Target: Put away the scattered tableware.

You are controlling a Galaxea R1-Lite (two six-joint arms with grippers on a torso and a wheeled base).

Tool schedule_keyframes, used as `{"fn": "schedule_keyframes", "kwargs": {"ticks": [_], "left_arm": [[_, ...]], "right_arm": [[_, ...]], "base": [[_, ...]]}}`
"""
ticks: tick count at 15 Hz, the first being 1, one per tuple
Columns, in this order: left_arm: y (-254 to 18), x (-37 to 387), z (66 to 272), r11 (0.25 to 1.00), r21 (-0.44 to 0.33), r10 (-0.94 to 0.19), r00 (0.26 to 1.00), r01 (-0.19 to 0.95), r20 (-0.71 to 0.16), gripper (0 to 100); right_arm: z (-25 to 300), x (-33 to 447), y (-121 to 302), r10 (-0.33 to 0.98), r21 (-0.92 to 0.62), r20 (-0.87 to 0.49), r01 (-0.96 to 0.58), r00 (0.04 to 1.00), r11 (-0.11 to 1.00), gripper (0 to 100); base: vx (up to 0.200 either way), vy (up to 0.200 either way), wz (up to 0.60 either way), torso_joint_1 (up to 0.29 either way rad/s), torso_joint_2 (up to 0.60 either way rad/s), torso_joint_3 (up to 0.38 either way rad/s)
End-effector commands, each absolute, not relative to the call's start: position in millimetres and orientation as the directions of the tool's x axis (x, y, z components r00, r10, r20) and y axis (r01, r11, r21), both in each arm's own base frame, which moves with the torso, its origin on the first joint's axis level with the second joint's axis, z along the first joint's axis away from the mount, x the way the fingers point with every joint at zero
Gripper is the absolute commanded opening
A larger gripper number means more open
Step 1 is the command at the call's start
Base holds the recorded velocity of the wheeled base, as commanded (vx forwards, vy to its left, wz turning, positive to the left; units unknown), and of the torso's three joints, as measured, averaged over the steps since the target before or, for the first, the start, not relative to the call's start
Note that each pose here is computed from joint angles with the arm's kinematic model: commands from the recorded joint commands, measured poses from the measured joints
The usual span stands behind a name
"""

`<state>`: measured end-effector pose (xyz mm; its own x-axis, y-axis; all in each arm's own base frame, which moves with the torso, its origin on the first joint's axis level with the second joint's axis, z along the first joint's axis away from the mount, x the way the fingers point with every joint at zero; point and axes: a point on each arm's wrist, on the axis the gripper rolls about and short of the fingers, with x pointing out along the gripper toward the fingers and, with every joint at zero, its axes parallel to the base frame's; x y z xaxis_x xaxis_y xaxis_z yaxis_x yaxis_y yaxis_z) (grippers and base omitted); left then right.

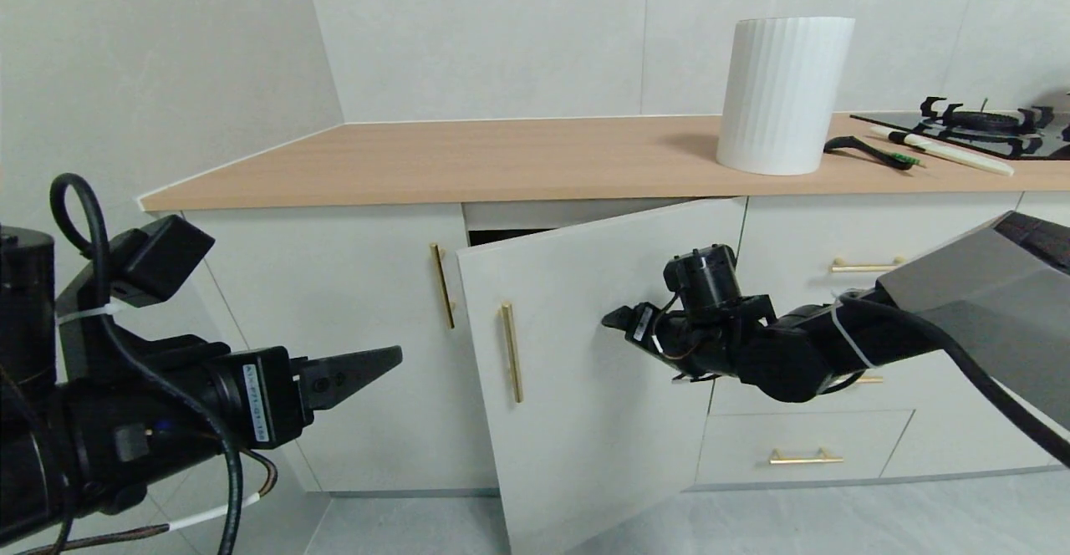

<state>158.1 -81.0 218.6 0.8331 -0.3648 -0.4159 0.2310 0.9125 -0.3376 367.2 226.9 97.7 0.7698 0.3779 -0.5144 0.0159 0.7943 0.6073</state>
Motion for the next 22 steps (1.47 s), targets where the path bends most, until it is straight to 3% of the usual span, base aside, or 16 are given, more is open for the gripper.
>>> {"fn": "schedule_keyframes", "kwargs": {"ticks": [1, 9, 10, 13, 21, 22], "left_arm": [[-81.3, 158.6, 218.4, 0.913, -0.338, -0.364, 0.833, 0.23, -0.417, 100], [-81.3, 158.5, 218.0, 0.913, -0.337, -0.364, 0.832, 0.23, -0.418, 100], [-81.3, 158.5, 218.0, 0.913, -0.337, -0.364, 0.832, 0.23, -0.418, 100], [-82.3, 160.5, 215.6, 0.915, -0.335, -0.362, 0.828, 0.226, -0.429, 100], [-82.0, 159.9, 216.2, 0.914, -0.335, -0.362, 0.829, 0.227, -0.427, 100], [-81.4, 158.8, 217.4, 0.914, -0.336, -0.362, 0.832, 0.228, -0.42, 100]], "right_arm": [[91.7, 384.2, 227.8, 0.361, 0.643, -0.501, 0.059, 0.787, 0.764, 100], [79.8, 420.0, 214.2, 0.269, 0.687, -0.477, 0.164, 0.837, 0.708, 100], [71.2, 435.2, 212.3, 0.172, 0.666, -0.461, 0.211, 0.871, 0.715, 100], [69.0, 440.2, 210.0, 0.142, 0.662, -0.454, 0.226, 0.88, 0.714, 100], [85.0, 425.9, 208.2, 0.167, 0.663, -0.46, 0.212, 0.872, 0.718, 100], [107.8, 396.0, 210.9, 0.282, 0.684, -0.465, 0.138, 0.84, 0.717, 100]], "base": [[0.0, 0.0, 0.0, 0.0, 0.0, 0.0], [0.0, 0.0, 0.0, 0.0, 0.0, 0.0], [0.0, 0.0, 0.0, 0.0, 0.0, 0.0], [0.0, 0.0, 0.0, 0.0, 0.0, 0.0], [0.0, 0.0, 0.0, 0.0, 0.0, 0.0], [0.0, 0.0, 0.0, 0.0, 0.0, 0.0]]}}
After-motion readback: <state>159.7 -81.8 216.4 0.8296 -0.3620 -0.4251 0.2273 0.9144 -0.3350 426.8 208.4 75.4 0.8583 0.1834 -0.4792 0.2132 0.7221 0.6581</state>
